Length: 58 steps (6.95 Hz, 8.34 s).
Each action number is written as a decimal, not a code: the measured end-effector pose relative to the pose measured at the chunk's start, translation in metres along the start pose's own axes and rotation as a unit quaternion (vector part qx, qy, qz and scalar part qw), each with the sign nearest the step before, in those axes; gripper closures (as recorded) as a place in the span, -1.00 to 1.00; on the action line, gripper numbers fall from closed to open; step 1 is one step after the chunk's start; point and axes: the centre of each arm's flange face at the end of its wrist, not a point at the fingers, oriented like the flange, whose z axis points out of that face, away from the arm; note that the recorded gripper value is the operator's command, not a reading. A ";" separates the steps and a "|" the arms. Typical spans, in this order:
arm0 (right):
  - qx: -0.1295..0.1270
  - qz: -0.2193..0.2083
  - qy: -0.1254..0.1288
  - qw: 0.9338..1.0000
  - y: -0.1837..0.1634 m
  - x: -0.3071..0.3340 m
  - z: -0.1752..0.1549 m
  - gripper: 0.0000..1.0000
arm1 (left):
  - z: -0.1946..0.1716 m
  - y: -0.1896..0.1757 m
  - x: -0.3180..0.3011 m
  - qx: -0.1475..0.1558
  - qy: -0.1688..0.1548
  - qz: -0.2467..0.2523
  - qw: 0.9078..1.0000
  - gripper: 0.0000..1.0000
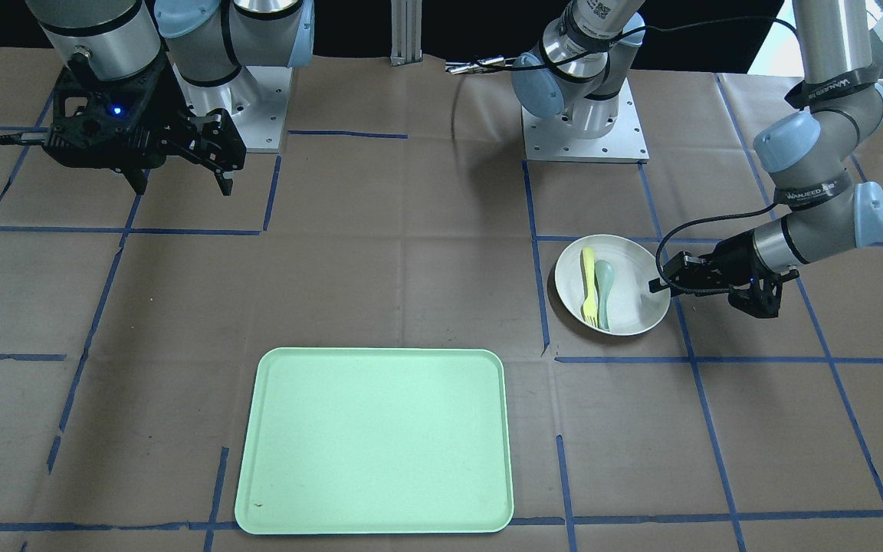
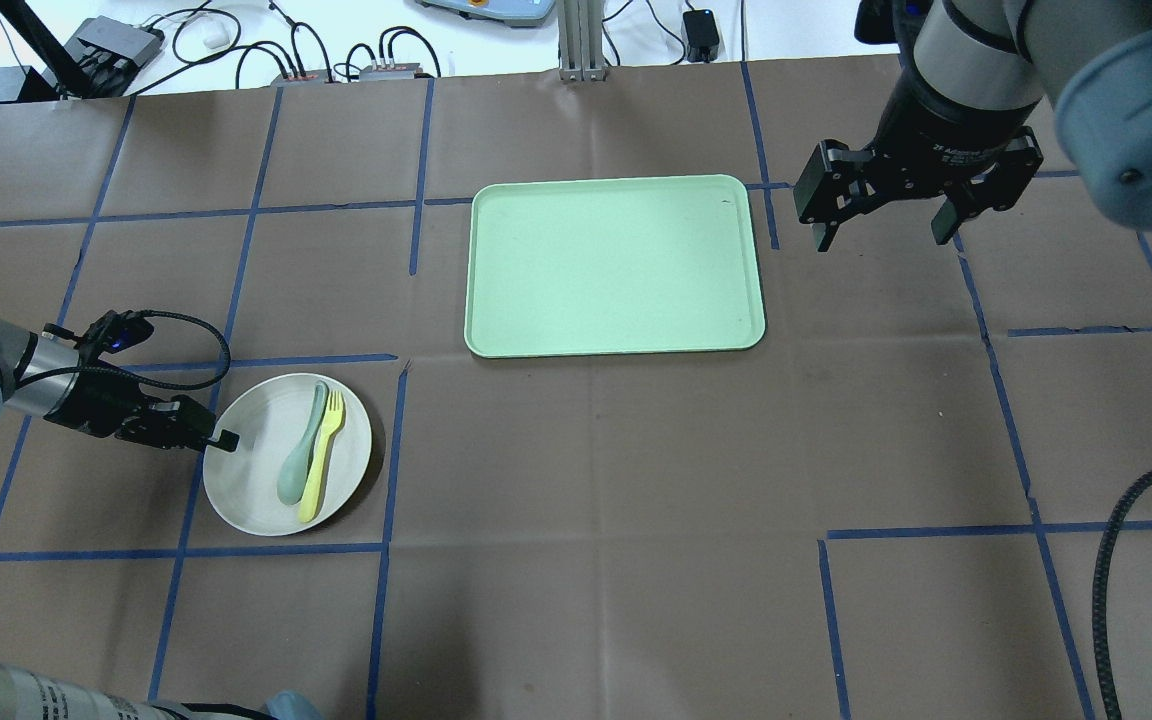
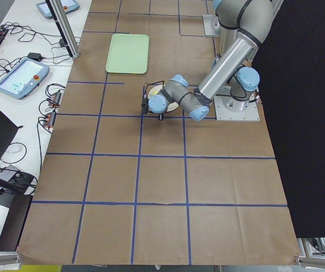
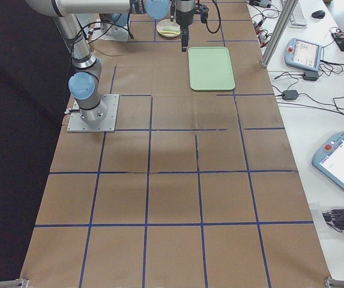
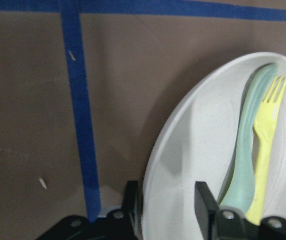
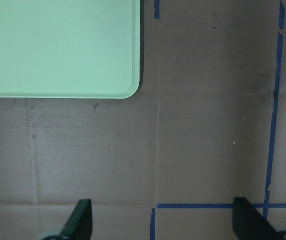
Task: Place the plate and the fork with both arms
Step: 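Lower the left gripper and grasp the white plate's rim, then carry the plate with the left gripper onto the green tray, then open the left gripper and lift it away from the plate, then move the right gripper over the plate while the left arm withdraws, then lower the right gripper and grasp the yellow fork's handle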
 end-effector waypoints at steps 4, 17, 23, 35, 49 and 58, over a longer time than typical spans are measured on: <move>0.000 0.000 0.000 1.000 0.000 0.000 0.000 -1.00 | 0.004 0.003 0.001 -0.004 0.004 -0.002 1.000 0.75; 0.000 0.000 -0.001 1.000 0.000 0.000 0.000 -1.00 | 0.081 -0.235 0.252 0.052 -0.041 -0.052 0.996 0.75; 0.000 0.000 -0.001 1.000 0.000 -0.001 0.000 -1.00 | 0.155 -0.273 0.320 0.054 -0.043 -0.076 0.995 0.50; 0.001 0.001 -0.019 1.000 -0.007 -0.004 0.000 -1.00 | -0.144 -0.035 0.411 -0.019 -0.261 0.008 0.965 -0.99; 0.046 -0.056 0.010 0.997 -0.213 -0.192 0.229 -0.71 | -0.155 0.051 0.425 -0.008 -0.270 0.012 0.963 -0.99; 0.032 -0.057 0.022 0.998 -0.212 -0.190 0.284 -0.04 | -0.145 0.050 0.419 -0.008 -0.269 0.011 0.963 -0.99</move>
